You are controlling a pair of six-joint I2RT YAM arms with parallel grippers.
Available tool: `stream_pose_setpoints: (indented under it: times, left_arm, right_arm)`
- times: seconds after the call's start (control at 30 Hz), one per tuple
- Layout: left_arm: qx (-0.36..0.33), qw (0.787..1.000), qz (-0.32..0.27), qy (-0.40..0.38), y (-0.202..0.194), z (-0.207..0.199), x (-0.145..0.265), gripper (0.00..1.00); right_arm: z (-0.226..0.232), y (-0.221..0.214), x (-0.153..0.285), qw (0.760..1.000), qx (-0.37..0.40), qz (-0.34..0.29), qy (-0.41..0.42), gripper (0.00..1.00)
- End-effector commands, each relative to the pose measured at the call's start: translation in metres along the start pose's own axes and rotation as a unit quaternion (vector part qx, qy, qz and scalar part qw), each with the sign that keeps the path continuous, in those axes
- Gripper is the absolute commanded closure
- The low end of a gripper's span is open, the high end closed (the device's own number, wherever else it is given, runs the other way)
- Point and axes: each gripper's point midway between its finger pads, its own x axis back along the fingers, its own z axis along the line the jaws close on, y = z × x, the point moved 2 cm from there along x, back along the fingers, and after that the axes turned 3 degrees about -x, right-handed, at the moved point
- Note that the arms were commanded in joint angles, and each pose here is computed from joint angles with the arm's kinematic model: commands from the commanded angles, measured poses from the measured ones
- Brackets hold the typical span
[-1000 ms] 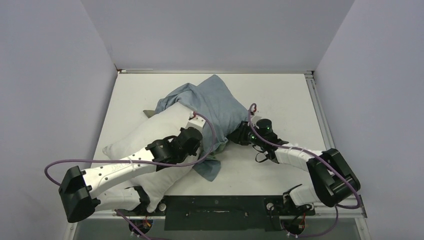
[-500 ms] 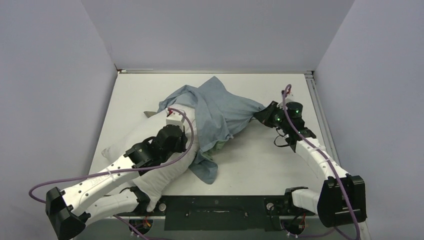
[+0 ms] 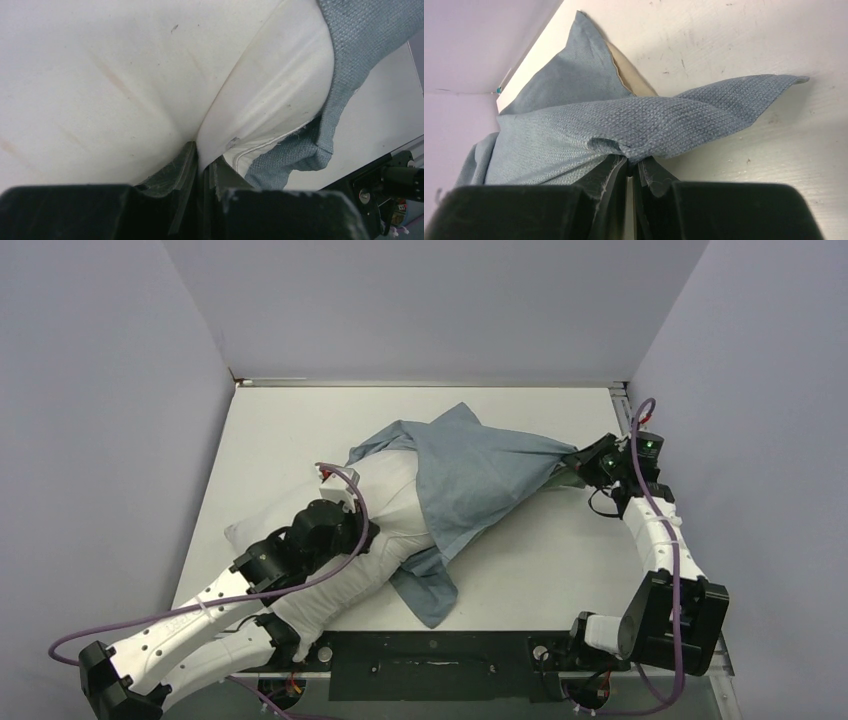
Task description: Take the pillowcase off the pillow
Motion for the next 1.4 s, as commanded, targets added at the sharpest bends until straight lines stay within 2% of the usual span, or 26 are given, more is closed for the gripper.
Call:
stream_pose_setpoints:
  times: [0.0, 0.1, 0.13, 0.2, 0.23, 0.3, 0.4, 0.57, 0.67, 0.77, 0.9, 1.03, 1.1, 1.17, 1.23, 1.33, 1.37]
  left_arm:
    - [-0.008, 0.998, 0.051, 0.041, -0.031, 0.028, 0.002, 1.0]
    - [-0.012, 0.999, 0.053, -0.006, -0.027, 0.011, 0.003, 1.0]
    - [-0.011, 0.999, 0.049, -0.011, -0.021, 0.007, 0.005, 0.95]
    - [-0.013, 0.999, 0.032, -0.024, 0.001, -0.003, 0.011, 0.59]
    - [-0.013, 0.999, 0.021, -0.027, 0.013, -0.006, 0.015, 0.47]
    - [-0.024, 0.999, 0.006, -0.031, 0.036, -0.012, 0.021, 0.36]
    - [-0.037, 0.999, -0.01, -0.023, 0.069, -0.011, 0.022, 0.28]
    - [-0.023, 1.0, -0.016, 0.012, 0.113, 0.016, -0.001, 0.22]
    - [-0.001, 1.0, -0.004, 0.025, 0.131, 0.037, -0.028, 0.15]
    - [0.022, 0.999, 0.02, 0.025, 0.134, 0.053, -0.062, 0.13]
    - [0.074, 0.994, 0.066, -0.043, 0.115, 0.049, -0.101, 0.13]
    - [0.116, 0.984, 0.071, -0.113, 0.098, 0.032, -0.114, 0.26]
    - [0.125, 0.98, 0.073, -0.136, 0.091, 0.025, -0.11, 0.42]
    - [0.121, 0.977, 0.079, -0.156, 0.082, 0.015, -0.103, 0.64]
    - [0.109, 0.976, 0.078, -0.169, 0.074, 0.005, -0.093, 0.81]
    - [0.069, 0.978, 0.06, -0.188, 0.066, -0.018, -0.069, 0.99]
    - [0.053, 0.98, 0.054, -0.186, 0.064, -0.023, -0.063, 1.0]
  right_arm:
    - [0.014, 0.053, -0.001, 0.995, 0.037, -0.093, 0.003, 0.95]
    - [0.019, 0.032, -0.005, 0.996, 0.07, -0.056, 0.006, 0.9]
    - [0.023, 0.026, -0.004, 0.995, 0.081, -0.051, 0.006, 0.86]
    - [0.028, 0.019, 0.001, 0.993, 0.105, -0.049, -0.002, 0.75]
    - [0.033, 0.017, 0.004, 0.992, 0.116, -0.052, -0.002, 0.67]
    - [0.044, 0.014, 0.011, 0.989, 0.135, -0.056, -0.002, 0.53]
    - [0.057, 0.011, 0.023, 0.985, 0.16, -0.064, -0.003, 0.36]
    - [0.083, -0.005, 0.033, 0.977, 0.207, -0.057, 0.018, 0.18]
    - [0.096, -0.021, 0.031, 0.971, 0.233, -0.038, 0.032, 0.13]
    - [0.11, -0.039, 0.026, 0.965, 0.257, -0.023, 0.047, 0.09]
    - [0.132, -0.065, 0.02, 0.953, 0.293, 0.004, 0.074, 0.04]
    - [0.154, -0.087, 0.018, 0.939, 0.329, 0.027, 0.098, 0.0]
    - [0.165, -0.093, 0.022, 0.93, 0.349, 0.031, 0.109, 0.02]
    - [0.177, -0.098, 0.026, 0.921, 0.368, 0.033, 0.119, 0.07]
    - [0.192, -0.103, 0.033, 0.912, 0.387, 0.034, 0.131, 0.08]
    - [0.208, -0.112, 0.039, 0.9, 0.411, 0.038, 0.14, 0.1]
    - [0.213, -0.117, 0.04, 0.896, 0.419, 0.042, 0.144, 0.1]
